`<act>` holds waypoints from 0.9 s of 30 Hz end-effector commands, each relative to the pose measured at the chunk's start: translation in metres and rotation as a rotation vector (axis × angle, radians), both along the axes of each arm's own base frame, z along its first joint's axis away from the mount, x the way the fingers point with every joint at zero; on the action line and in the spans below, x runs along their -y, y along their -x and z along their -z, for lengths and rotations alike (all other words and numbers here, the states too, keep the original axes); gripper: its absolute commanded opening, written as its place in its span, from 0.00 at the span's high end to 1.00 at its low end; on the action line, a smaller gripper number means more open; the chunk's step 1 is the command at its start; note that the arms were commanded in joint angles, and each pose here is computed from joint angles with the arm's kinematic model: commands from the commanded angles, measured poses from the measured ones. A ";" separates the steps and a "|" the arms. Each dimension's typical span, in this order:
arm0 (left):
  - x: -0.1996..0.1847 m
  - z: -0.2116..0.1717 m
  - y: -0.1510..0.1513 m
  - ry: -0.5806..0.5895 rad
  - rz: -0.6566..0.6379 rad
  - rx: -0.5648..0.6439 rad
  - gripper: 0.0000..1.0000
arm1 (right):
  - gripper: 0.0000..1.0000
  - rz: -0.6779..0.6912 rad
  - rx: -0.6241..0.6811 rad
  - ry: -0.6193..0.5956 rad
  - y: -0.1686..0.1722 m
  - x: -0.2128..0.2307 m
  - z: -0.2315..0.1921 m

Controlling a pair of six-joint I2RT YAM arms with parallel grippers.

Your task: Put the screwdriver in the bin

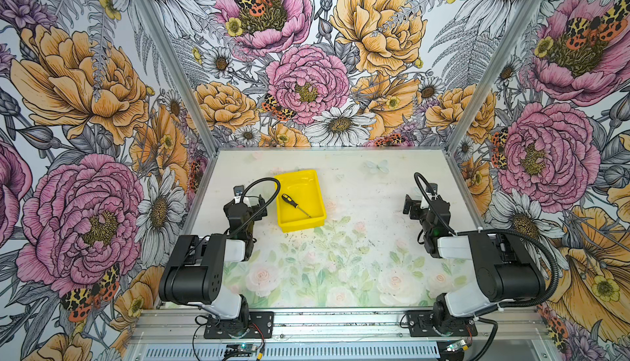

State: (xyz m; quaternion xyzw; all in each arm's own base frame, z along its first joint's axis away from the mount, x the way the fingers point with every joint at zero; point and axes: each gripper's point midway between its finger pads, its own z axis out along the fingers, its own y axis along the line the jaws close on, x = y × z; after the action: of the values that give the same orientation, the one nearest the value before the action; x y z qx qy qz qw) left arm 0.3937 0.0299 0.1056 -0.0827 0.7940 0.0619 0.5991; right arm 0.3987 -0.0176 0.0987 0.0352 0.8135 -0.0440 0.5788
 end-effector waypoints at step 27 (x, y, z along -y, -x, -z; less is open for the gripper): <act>0.001 -0.026 -0.006 -0.028 -0.031 0.113 0.01 | 0.00 0.021 0.052 0.006 -0.003 0.008 -0.013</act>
State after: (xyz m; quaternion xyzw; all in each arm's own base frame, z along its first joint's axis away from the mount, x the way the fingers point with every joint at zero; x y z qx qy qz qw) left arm 0.3978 0.0296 0.1259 -0.0916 0.7654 0.0743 0.6326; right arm 0.3986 -0.0248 0.0998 0.0436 0.8118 -0.0510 0.5800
